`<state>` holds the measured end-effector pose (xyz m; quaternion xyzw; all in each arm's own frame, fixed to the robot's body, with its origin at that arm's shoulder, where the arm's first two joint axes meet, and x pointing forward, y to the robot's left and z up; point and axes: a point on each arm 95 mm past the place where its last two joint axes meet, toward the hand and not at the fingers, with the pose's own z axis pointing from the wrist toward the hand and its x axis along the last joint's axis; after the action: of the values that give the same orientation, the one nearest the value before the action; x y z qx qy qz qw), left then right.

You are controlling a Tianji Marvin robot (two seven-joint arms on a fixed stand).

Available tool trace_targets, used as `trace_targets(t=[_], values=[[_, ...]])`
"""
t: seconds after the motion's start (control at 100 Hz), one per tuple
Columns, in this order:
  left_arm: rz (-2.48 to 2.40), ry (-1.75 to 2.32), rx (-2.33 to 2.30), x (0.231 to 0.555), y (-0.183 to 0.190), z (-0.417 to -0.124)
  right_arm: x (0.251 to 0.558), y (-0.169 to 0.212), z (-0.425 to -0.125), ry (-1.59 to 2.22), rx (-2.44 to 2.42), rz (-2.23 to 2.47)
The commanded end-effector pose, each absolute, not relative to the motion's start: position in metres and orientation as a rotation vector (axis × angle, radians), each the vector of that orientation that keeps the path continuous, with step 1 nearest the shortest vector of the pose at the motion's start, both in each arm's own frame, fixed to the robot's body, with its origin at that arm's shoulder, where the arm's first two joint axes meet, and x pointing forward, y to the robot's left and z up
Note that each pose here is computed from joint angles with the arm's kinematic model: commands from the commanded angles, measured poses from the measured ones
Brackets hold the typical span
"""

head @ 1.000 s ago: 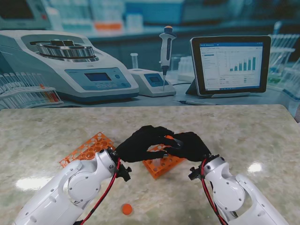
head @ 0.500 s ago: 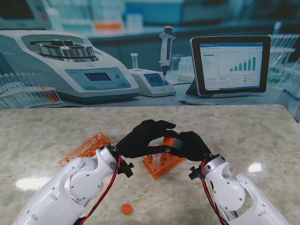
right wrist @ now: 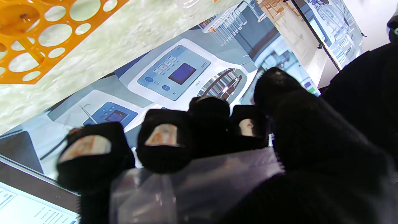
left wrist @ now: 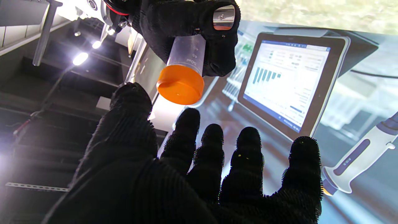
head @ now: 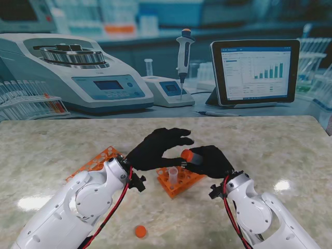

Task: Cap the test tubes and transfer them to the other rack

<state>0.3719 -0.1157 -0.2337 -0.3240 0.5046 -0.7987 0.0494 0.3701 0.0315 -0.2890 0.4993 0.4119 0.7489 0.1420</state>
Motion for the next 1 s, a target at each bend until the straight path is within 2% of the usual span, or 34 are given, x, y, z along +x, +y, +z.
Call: trace_targets(t=[0.0, 0.99], values=[[-2.420, 1.544, -1.003, 0.374, -0.114, -0.237, 0.368, 0.034, -0.289, 1.191, 1.445, 2.168], [-2.421, 1.510, -0.990, 0.378, -0.126, -0.252, 0.369, 0.035, -0.289, 1.198, 1.443, 2.155]])
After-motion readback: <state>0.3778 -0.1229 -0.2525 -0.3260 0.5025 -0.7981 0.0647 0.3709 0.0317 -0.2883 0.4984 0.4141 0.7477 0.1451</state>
